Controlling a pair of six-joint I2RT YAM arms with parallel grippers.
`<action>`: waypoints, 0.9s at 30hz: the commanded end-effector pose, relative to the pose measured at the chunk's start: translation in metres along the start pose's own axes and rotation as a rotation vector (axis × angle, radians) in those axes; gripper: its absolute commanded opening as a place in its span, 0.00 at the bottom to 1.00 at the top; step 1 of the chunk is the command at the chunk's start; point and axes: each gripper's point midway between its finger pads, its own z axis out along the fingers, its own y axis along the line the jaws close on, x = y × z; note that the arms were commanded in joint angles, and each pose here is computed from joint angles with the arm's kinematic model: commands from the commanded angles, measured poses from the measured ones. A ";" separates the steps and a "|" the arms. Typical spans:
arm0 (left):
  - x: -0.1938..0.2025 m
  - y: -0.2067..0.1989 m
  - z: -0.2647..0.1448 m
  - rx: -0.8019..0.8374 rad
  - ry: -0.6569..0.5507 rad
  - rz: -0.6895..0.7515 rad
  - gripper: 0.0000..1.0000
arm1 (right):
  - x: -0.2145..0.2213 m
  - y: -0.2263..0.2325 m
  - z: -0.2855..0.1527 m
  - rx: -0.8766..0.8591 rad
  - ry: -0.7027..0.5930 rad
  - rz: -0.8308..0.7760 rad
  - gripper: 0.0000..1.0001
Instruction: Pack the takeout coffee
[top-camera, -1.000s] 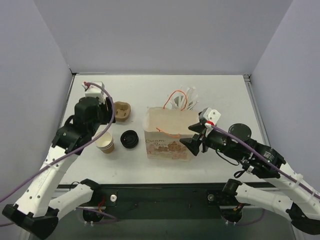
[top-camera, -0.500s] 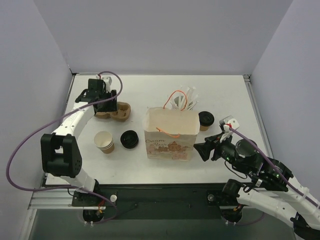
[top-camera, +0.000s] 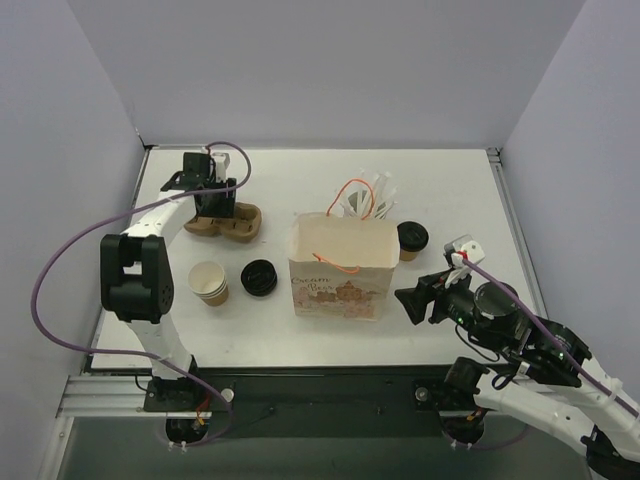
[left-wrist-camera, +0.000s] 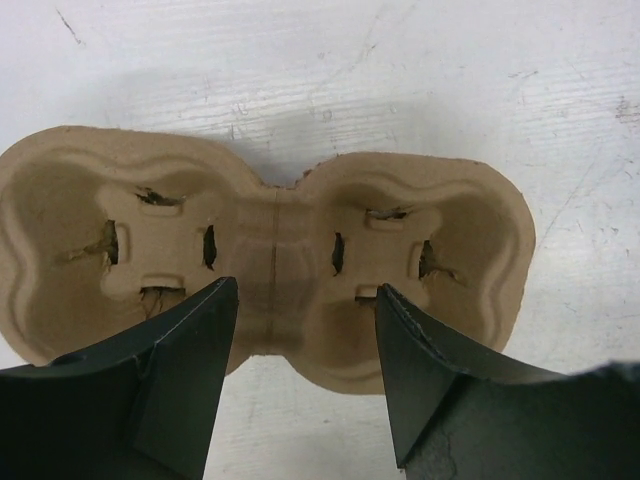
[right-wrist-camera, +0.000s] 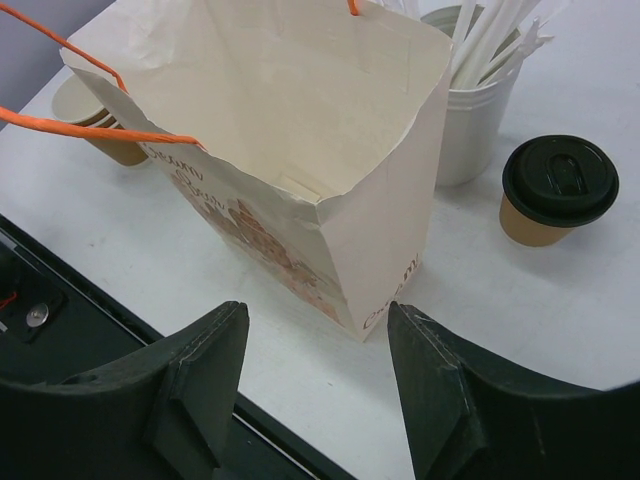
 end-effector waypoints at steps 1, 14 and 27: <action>-0.030 0.000 0.006 0.015 -0.071 0.032 0.67 | 0.000 -0.008 0.000 0.037 -0.002 -0.033 0.59; -0.026 0.004 0.018 0.003 -0.050 0.082 0.63 | 0.010 -0.015 0.009 0.079 0.035 -0.075 0.60; -0.031 0.015 0.014 -0.053 -0.069 0.102 0.63 | 0.010 -0.016 0.004 0.075 0.020 -0.078 0.60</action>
